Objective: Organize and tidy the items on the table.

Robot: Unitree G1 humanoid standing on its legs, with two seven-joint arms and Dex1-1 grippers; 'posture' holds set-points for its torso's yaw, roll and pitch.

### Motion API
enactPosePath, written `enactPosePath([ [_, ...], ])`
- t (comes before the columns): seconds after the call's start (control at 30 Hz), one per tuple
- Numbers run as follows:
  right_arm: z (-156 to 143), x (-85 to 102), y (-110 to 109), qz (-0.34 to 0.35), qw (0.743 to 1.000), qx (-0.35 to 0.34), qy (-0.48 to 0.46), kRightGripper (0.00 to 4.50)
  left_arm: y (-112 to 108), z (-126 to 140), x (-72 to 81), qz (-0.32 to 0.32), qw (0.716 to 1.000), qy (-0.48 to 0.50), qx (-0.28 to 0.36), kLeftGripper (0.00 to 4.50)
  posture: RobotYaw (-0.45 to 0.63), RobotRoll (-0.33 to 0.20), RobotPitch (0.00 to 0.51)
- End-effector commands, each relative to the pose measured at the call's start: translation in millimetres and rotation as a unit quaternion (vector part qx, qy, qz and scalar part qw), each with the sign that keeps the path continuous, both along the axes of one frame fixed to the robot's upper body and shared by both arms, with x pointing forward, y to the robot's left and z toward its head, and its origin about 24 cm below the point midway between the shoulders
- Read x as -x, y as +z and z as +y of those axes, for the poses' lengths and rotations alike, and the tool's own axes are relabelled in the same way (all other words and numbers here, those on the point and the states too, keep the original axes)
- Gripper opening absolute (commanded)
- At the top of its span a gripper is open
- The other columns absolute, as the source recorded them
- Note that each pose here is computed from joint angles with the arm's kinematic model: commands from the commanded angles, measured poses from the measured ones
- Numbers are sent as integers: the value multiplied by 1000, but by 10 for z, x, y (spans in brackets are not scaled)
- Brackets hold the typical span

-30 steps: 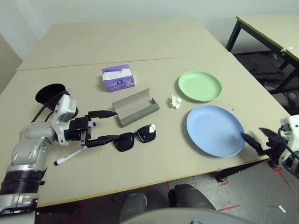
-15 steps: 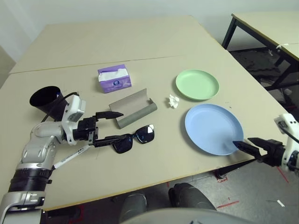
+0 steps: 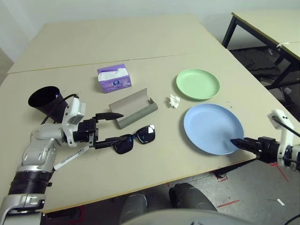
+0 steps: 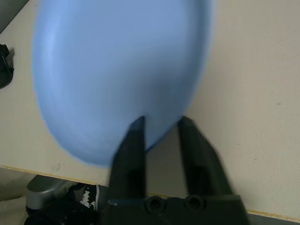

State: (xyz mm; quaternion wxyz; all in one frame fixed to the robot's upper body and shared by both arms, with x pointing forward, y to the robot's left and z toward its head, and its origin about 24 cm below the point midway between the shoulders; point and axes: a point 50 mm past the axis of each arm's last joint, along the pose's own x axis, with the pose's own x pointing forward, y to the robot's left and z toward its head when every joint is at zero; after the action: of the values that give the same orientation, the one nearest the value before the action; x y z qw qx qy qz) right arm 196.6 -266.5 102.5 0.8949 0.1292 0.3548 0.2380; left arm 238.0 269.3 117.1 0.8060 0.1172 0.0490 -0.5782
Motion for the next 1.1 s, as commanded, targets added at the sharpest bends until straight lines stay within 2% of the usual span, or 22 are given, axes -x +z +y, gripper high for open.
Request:
enactPosePath([
  [0.03, 49, 14, -26, 16, 1000, -25, 6, 30, -29, 32, 13, -2, 1000, 12, 3, 4500, -120, 0, 61],
  [0.27, 41, -49, 119, 18, 996, -82, -10, 30, -109, 24, 12, 1, 1000, 12, 6, 4500, -124, 0, 63],
  [0.5, 10, -286, 403, 30, 993, -114, -1, 30, -146, 14, 0, 4, 1000, 8, 7, 4500, -136, 0, 71],
  [0.77, 56, -809, 708, 32, 994, -100, 11, 30, -149, 48, 10, 3, 1000, 15, 11, 4500, -119, 0, 75],
  [1.1, 211, -1372, 882, 5, 997, -77, 28, 30, -90, 15, 14, -1, 1000, 15, 7, 4500, -113, 0, 78],
])
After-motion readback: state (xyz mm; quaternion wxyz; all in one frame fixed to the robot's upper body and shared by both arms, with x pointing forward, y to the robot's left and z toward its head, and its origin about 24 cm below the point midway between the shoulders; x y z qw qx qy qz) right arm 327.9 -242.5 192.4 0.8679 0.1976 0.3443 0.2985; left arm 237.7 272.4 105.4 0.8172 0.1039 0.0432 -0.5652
